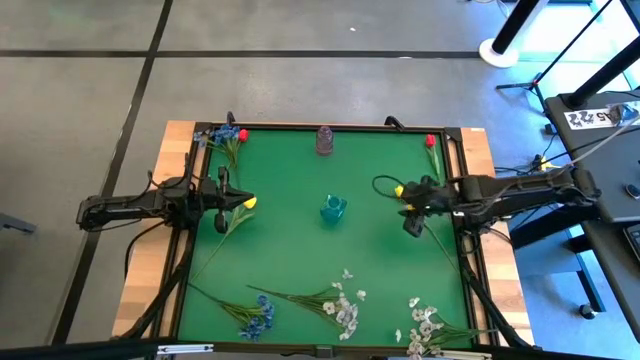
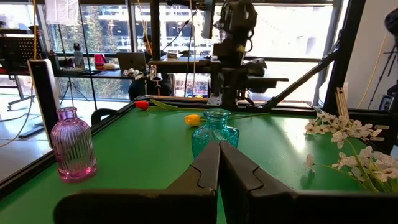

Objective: Sort flowers into vase by color
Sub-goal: Put the right yellow tulip into the violet vase

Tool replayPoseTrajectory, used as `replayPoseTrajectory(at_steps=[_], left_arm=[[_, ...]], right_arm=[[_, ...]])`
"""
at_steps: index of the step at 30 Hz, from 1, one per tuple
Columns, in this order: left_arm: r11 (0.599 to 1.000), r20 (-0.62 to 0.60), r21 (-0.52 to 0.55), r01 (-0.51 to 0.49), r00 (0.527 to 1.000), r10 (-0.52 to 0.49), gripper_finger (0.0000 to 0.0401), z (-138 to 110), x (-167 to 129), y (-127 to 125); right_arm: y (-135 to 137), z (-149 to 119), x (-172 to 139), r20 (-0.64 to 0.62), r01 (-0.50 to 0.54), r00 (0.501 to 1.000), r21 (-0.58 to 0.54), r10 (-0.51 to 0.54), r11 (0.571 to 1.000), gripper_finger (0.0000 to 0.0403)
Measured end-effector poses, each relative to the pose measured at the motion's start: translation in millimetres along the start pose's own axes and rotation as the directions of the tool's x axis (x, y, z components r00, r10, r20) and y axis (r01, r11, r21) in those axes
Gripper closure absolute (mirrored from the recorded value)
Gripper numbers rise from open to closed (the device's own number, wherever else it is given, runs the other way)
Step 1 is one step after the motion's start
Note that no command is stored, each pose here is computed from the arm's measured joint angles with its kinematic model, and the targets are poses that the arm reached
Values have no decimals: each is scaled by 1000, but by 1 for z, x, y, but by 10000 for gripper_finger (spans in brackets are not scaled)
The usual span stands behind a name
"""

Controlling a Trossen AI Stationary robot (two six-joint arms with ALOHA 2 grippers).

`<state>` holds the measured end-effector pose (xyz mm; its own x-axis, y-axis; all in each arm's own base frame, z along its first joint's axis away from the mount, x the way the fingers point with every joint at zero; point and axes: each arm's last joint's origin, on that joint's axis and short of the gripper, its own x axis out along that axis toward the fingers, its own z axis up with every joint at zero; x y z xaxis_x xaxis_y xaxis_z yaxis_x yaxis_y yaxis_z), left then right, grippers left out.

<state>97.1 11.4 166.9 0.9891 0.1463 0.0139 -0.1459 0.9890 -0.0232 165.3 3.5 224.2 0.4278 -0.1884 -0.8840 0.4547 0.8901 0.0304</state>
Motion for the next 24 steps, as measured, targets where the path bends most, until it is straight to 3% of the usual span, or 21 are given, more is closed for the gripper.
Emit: replayPoseTrajectory(at_steps=[5,10,17,24], left_arm=[[1000,0,0,0,1000,0,401,0,0,0],[1000,0,0,0,1000,0,401,0,0,0],[1000,0,0,0,1000,0,401,0,0,0],[1000,0,0,1,1000,-1,401,0,0,0]], right_arm=[[1,-8,29,-197,139,974,109,-116,984,213],[-9,-2,58,-301,253,935,192,-189,948,220],[-36,8,89,-402,278,901,253,-160,927,221],[-46,12,97,-403,298,898,265,-175,917,224]])
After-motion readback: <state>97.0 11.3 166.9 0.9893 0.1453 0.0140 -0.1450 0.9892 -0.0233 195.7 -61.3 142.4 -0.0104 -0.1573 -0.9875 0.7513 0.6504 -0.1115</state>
